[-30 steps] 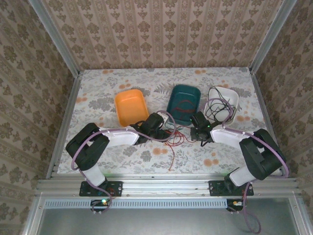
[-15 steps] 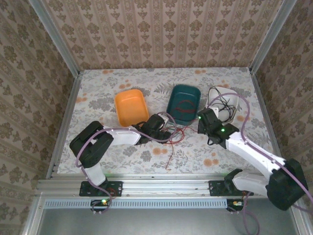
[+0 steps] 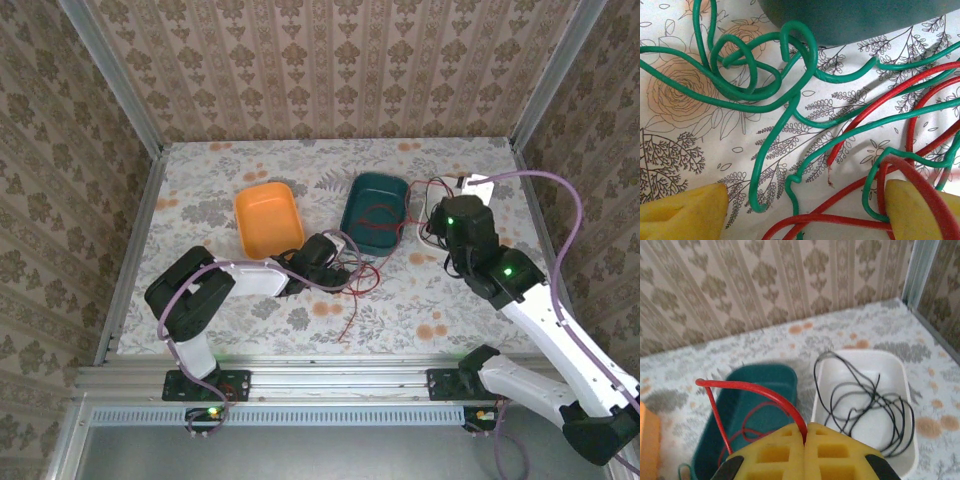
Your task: Untangle the cables
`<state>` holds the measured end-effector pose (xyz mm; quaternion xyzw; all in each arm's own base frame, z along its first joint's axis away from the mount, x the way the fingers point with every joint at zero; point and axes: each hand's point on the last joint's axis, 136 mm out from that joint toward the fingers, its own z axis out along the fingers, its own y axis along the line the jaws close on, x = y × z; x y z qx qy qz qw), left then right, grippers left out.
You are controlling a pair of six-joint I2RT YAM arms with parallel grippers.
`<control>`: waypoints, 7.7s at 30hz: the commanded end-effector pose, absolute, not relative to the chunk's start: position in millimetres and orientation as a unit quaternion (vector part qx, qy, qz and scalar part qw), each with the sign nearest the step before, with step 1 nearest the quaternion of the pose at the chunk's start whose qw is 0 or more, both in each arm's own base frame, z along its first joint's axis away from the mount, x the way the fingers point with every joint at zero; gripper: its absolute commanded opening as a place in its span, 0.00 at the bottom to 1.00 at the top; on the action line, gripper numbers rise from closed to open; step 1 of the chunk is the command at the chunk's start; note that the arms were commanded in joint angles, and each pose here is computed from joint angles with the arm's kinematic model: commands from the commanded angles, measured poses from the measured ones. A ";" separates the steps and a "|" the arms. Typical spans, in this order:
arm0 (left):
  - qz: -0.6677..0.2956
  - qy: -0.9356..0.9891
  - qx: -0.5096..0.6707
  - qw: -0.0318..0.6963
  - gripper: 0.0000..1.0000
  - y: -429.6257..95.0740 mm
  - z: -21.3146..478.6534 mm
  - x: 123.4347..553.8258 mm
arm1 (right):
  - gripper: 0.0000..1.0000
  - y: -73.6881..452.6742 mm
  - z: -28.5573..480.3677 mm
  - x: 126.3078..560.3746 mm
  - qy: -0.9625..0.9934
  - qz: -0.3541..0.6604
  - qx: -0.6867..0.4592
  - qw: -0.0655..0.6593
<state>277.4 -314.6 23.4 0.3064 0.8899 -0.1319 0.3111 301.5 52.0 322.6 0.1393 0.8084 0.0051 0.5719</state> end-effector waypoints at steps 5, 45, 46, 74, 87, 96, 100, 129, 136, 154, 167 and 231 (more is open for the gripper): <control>-0.114 0.903 0.302 0.285 0.83 -299.5 5.0 269.0 | 0.00 43.9 408.1 304.2 0.737 0.017 0.152 0.659; -0.114 0.898 0.301 0.301 0.88 -291.0 24.3 265.0 | 0.00 113.0 114.9 430.4 0.947 -0.096 0.034 0.303; -0.113 0.897 0.301 0.302 0.88 -290.8 25.4 265.7 | 0.00 114.2 108.4 432.4 0.950 -0.095 0.035 0.297; -0.134 0.885 0.287 0.341 0.88 -298.1 57.0 276.7 | 0.46 120.5 164.9 401.7 0.933 0.017 0.042 0.357; -0.134 0.888 0.282 0.338 0.88 -297.4 57.6 277.0 | 0.42 133.2 96.1 436.1 0.972 -0.015 -0.011 0.235; -0.130 0.890 0.282 0.332 0.88 -293.4 53.7 275.2 | 0.40 126.2 80.5 434.8 0.976 -0.038 -0.026 0.215; -0.133 0.890 0.281 0.333 0.88 -294.4 54.2 276.2 | 0.39 123.7 79.0 433.7 0.975 -0.046 -0.029 0.216; -0.130 0.892 0.281 0.328 0.88 -292.7 51.6 276.3 | 0.35 114.7 79.2 443.6 0.973 -0.078 -0.036 0.213; -0.131 0.893 0.278 0.327 0.88 -290.9 50.4 274.7 | 0.34 112.1 74.6 447.6 0.972 -0.095 -0.048 0.211; -0.129 0.895 0.276 0.326 0.88 -290.6 49.0 276.5 | 0.13 124.6 66.2 456.8 0.969 -0.104 -0.073 0.212; -0.134 0.894 0.273 0.328 0.88 -292.4 51.1 278.0 | 0.00 174.8 125.3 466.3 0.960 0.023 -0.051 0.273; -0.125 0.890 0.257 0.356 0.88 -292.5 63.4 287.0 | 0.36 218.5 59.9 289.9 0.973 0.082 -0.132 0.171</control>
